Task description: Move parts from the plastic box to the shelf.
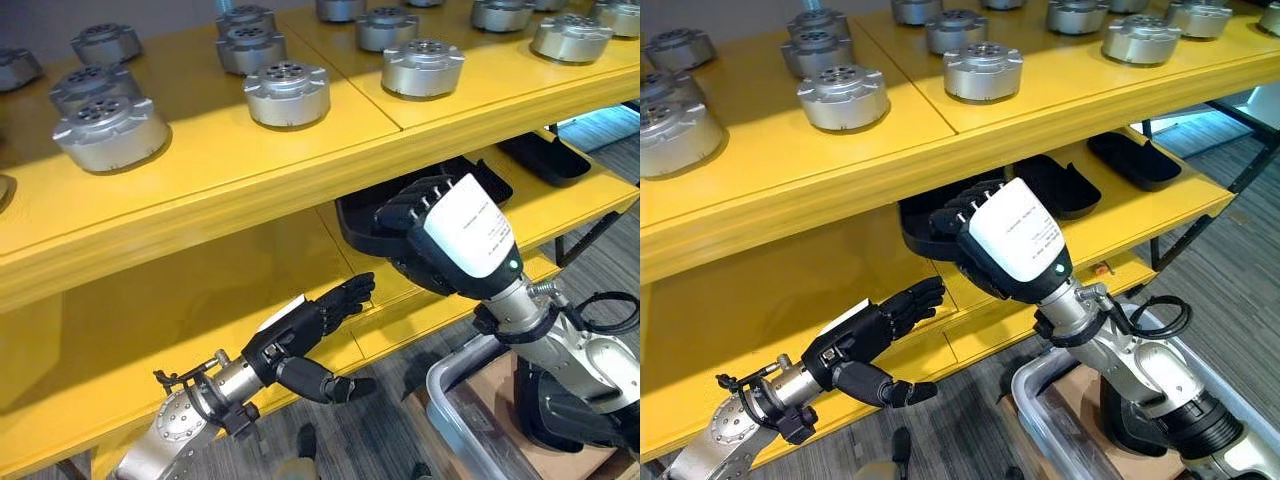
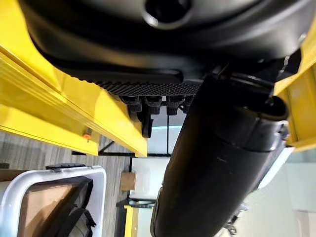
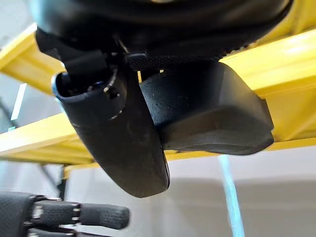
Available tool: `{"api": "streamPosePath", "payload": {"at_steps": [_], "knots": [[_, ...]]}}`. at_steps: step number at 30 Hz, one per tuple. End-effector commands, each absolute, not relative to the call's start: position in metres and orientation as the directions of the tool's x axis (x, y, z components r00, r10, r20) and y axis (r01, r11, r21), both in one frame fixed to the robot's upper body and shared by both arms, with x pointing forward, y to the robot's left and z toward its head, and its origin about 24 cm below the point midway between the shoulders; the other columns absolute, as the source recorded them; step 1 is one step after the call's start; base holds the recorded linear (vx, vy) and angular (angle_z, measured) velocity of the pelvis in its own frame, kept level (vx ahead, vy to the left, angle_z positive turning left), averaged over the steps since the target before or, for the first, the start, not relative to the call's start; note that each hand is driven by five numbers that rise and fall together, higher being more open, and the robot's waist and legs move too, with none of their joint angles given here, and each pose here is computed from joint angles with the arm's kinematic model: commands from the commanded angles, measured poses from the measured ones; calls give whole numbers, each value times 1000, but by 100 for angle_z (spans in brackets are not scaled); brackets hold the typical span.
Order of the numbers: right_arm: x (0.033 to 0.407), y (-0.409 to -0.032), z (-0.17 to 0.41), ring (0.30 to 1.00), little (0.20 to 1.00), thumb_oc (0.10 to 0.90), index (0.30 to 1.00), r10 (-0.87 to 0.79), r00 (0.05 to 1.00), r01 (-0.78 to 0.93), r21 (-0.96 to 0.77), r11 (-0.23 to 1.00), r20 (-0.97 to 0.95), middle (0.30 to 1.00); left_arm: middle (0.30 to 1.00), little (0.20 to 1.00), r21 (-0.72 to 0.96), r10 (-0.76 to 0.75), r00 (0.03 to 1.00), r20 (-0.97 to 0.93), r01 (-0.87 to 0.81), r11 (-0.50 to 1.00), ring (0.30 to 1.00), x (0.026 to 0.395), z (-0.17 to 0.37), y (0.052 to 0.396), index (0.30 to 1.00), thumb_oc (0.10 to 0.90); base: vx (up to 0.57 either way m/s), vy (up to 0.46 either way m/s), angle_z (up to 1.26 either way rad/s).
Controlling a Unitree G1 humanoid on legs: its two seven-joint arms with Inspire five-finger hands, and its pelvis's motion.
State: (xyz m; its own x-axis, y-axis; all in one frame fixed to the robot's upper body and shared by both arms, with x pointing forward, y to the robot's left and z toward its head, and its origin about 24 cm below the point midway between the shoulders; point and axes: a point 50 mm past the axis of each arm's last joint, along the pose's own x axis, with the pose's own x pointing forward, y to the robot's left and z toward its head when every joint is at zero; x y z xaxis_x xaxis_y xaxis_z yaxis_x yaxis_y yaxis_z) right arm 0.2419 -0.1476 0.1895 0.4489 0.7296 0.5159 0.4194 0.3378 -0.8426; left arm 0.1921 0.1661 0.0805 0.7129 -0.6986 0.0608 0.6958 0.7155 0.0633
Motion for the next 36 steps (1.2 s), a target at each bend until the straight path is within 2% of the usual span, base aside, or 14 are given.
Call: {"api": "streamPosePath", "payload": {"at_steps": [1,5,8,16,21,23,24,26,30,32,36], "knots": [[228,-126,254,300,300,400,300,762,176,564,-699,440,623,300,1000,1000,115,-669,665,332,675,729,1000,197,122,169,1000,900,-38,29,33],[227,-133,251,300,300,400,300,803,206,559,-741,373,560,300,1000,1000,103,-693,633,344,709,698,1000,203,122,169,1000,900,-79,47,58],[221,-130,236,300,300,400,300,831,181,507,-774,380,526,300,1000,1000,90,-680,651,337,696,712,1000,205,121,172,1000,900,30,140,51],[223,-114,219,300,300,400,300,831,202,407,-816,411,519,300,1000,1000,86,-680,676,283,689,720,1000,204,115,168,1000,900,147,145,8],[239,-114,215,300,300,400,300,795,285,405,-819,406,535,300,1000,1000,81,-690,672,269,698,711,1000,202,115,170,1000,900,75,183,1],[246,-117,209,300,300,400,300,772,344,409,-826,389,534,300,1000,1000,79,-694,668,267,703,707,1000,203,115,171,1000,900,48,209,4],[256,-124,199,300,300,400,300,739,410,414,-831,372,535,300,1000,1000,80,-720,638,272,731,678,1000,206,117,167,1000,900,26,95,7],[268,-131,196,300,300,400,300,699,469,433,-831,350,539,300,1000,1000,114,-745,608,274,749,653,1000,209,121,162,1000,900,-44,-93,13],[277,-132,207,300,300,400,300,667,485,471,-812,345,565,300,1000,1000,152,-754,586,297,751,643,1000,216,129,161,1000,900,-97,-249,69],[290,-143,228,300,300,400,300,611,531,481,-802,354,588,300,1000,1000,161,-750,574,330,748,644,1000,225,136,153,1000,900,-254,-349,96],[295,-153,240,300,300,400,300,590,564,506,-806,306,578,300,1000,1000,167,-746,537,394,756,633,1000,229,148,148,1000,900,-207,-51,101]]}}
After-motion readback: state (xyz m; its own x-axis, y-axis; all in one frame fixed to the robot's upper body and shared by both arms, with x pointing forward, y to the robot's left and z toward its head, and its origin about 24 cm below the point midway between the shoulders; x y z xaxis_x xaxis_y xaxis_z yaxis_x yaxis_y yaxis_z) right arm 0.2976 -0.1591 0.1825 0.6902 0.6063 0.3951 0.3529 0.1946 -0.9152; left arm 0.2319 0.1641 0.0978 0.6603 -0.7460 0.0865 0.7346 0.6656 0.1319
